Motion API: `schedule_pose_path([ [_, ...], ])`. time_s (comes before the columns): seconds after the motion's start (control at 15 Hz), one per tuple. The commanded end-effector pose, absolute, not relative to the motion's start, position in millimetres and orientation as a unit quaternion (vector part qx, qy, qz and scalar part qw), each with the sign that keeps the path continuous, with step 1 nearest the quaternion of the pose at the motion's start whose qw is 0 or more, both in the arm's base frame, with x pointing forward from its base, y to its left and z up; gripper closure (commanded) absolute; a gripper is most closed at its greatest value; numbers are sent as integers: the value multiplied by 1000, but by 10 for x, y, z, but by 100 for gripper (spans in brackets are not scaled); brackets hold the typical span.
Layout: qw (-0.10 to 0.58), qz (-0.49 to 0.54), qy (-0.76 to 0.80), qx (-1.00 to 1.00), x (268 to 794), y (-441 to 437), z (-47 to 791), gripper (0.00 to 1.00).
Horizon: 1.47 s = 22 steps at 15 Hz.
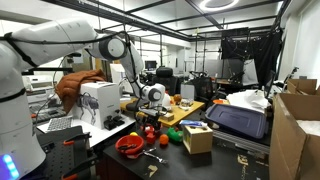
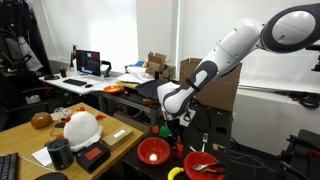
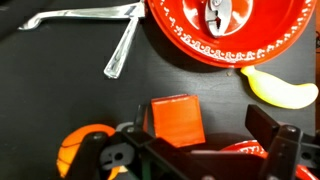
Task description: Put the orange block inside the bowl
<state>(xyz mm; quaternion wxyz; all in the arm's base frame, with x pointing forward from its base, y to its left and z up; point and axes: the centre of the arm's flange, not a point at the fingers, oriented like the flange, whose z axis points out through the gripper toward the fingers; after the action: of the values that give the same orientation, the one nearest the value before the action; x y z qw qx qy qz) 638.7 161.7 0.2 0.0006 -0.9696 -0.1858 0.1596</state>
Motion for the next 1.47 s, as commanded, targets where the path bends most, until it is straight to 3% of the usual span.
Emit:
schedule_pose_path([
  [0.0, -20, 168, -195, -966, 6396, 1579, 69, 0],
  [1.4, -15, 103, -182, -978, 6574, 1475, -297, 0],
])
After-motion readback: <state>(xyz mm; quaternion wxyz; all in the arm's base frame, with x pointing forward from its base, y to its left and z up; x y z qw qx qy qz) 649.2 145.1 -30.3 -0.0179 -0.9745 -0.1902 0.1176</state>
